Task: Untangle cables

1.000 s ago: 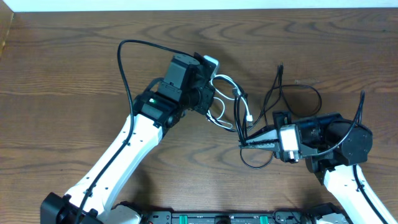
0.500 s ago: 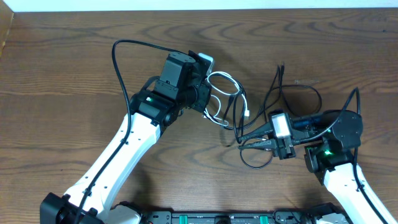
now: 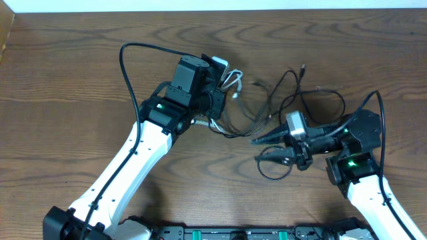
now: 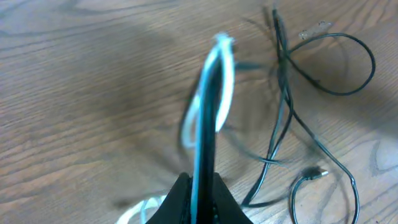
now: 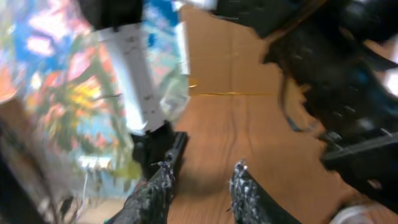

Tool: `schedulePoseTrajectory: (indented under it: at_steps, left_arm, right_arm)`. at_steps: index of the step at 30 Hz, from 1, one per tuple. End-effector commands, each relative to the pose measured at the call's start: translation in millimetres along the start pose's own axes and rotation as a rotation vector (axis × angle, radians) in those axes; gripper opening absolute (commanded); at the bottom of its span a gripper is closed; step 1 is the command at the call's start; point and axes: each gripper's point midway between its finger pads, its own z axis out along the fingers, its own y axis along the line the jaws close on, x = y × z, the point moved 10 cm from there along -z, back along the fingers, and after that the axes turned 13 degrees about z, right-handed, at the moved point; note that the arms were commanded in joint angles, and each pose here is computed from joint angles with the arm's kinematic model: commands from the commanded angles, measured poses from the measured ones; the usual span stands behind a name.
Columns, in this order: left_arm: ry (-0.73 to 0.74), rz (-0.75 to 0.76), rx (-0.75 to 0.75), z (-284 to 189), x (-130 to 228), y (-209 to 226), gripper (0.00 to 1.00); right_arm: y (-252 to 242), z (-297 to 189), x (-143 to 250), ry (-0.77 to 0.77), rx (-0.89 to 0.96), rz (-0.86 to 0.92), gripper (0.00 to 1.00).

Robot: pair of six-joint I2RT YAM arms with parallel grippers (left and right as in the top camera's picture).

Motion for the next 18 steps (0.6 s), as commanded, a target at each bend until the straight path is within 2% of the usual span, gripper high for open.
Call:
schedulePoseTrajectory:
  at_steps: [1, 5, 8, 12, 18]
  left_arm:
    - [-0.004, -0.008, -0.019, -1, -3, 4, 0.08]
    - [-0.004, -0.008, -0.018, -1, -3, 4, 0.08]
    - [-0.004, -0.008, -0.018, -1, -3, 3, 0.08]
    - [-0.012, -0.007, 0.026, -1, -4, 0, 0.07]
    - [-0.042, 0.061, 0.176, -2, -6, -10, 0.08]
  right_arm:
    - [-15, -1, -4, -0.095, 0.207, 0.111, 0.31]
    - [-36, -7, 6, -0.171, 0.452, 0.323, 0.41]
    - [-46, -12, 16, -0.200, 0.581, 0.446, 0.55]
    - [-52, -16, 23, -0.206, 0.674, 0.500, 0.60]
    - [-56, -20, 23, -0.273, 0.745, 0.596, 0.64]
